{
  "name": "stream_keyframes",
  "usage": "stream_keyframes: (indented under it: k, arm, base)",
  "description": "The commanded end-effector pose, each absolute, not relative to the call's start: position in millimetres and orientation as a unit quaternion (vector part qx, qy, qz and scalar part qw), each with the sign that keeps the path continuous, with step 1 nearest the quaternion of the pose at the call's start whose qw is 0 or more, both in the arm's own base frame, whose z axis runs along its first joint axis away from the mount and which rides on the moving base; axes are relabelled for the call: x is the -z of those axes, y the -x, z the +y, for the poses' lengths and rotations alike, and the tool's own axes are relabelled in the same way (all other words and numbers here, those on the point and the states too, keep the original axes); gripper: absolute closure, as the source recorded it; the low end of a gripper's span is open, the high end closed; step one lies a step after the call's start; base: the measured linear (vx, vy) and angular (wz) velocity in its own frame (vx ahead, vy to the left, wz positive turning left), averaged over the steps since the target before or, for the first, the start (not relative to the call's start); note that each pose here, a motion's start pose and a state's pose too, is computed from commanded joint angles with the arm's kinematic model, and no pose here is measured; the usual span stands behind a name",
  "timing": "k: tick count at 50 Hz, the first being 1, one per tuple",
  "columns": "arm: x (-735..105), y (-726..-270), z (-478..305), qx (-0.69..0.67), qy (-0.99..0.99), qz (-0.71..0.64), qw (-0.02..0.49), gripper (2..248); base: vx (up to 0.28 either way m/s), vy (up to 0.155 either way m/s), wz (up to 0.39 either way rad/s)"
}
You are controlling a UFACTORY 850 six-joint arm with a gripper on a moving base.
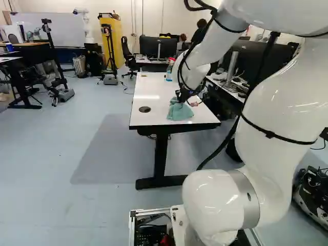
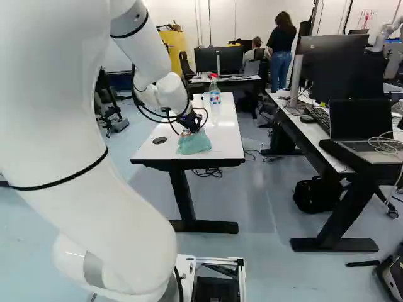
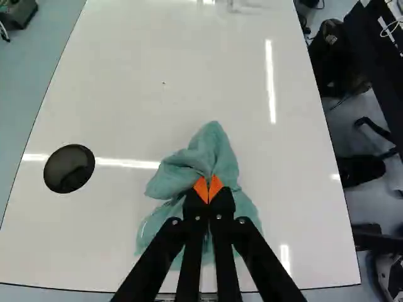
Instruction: Clean the table with the green towel
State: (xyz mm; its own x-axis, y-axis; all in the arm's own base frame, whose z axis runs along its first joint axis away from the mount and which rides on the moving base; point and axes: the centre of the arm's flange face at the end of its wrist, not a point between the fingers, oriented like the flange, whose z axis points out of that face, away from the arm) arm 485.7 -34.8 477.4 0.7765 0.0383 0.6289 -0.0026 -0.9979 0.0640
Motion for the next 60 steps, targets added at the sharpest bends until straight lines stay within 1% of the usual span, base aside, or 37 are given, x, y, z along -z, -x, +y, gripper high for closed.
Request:
stream_keyframes:
  k: [33,60]
  arm:
    - [-482.3,-549.2,-46.0,-0.347,-0.937,0.004,0.034,229]
    - [-480.0,-597.6,-25.2,-0.357,-0.933,0.023,0.027,229]
  base:
    - [0.0,0.0,0.0]
    - [0.0,0.0,0.0]
